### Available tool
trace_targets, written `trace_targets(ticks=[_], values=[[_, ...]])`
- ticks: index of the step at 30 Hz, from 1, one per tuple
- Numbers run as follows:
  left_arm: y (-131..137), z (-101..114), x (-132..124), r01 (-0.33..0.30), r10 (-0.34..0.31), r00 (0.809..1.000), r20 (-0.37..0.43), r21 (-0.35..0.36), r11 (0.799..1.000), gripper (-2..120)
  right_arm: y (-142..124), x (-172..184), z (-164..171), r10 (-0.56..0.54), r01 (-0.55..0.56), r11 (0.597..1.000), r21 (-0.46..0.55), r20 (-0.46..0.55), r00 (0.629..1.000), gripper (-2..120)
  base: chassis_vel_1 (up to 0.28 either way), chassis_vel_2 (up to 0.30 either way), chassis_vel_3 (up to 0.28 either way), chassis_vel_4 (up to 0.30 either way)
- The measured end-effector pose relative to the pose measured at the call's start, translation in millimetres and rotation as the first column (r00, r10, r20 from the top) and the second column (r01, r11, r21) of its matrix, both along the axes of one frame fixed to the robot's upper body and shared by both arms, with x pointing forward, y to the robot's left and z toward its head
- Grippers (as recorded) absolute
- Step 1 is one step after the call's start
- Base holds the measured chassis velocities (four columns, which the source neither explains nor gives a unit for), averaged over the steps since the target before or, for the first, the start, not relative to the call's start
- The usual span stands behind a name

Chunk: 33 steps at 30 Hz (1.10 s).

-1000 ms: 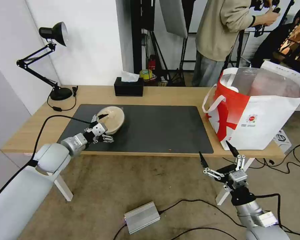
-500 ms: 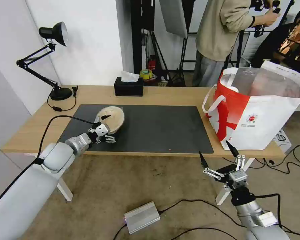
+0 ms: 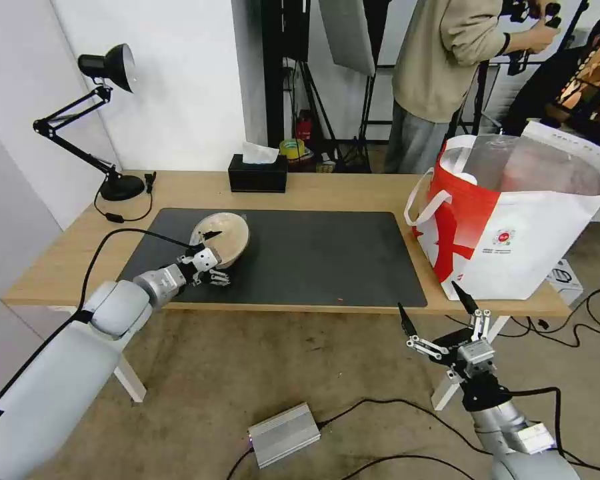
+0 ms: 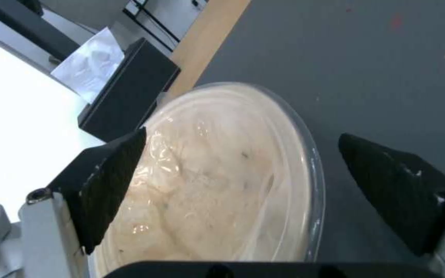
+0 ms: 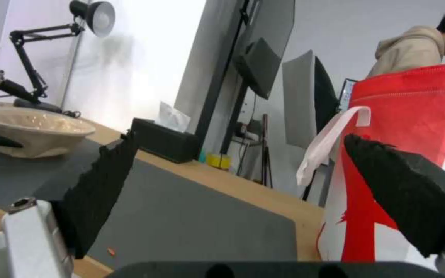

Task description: Pick up the trash from the table and place it into the takeout bag.

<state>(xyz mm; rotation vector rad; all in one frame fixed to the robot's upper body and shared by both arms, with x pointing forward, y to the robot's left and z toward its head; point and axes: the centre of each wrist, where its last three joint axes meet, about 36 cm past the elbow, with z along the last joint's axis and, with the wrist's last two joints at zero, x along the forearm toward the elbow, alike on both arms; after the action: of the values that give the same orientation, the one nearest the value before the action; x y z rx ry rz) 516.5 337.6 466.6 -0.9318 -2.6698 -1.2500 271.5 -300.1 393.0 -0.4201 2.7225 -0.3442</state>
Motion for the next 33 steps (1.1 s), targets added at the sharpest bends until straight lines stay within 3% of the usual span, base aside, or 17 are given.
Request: trace_targets(ticks=[33], values=[[7.4,-7.9,8.3,-0.021,0.021,1.000,0.000,0.047,0.999,100,0.0,0.0,0.0,0.000,0.000,1.000,0.000,0.000,1.000,100,0.000,0.000,0.000,0.000]])
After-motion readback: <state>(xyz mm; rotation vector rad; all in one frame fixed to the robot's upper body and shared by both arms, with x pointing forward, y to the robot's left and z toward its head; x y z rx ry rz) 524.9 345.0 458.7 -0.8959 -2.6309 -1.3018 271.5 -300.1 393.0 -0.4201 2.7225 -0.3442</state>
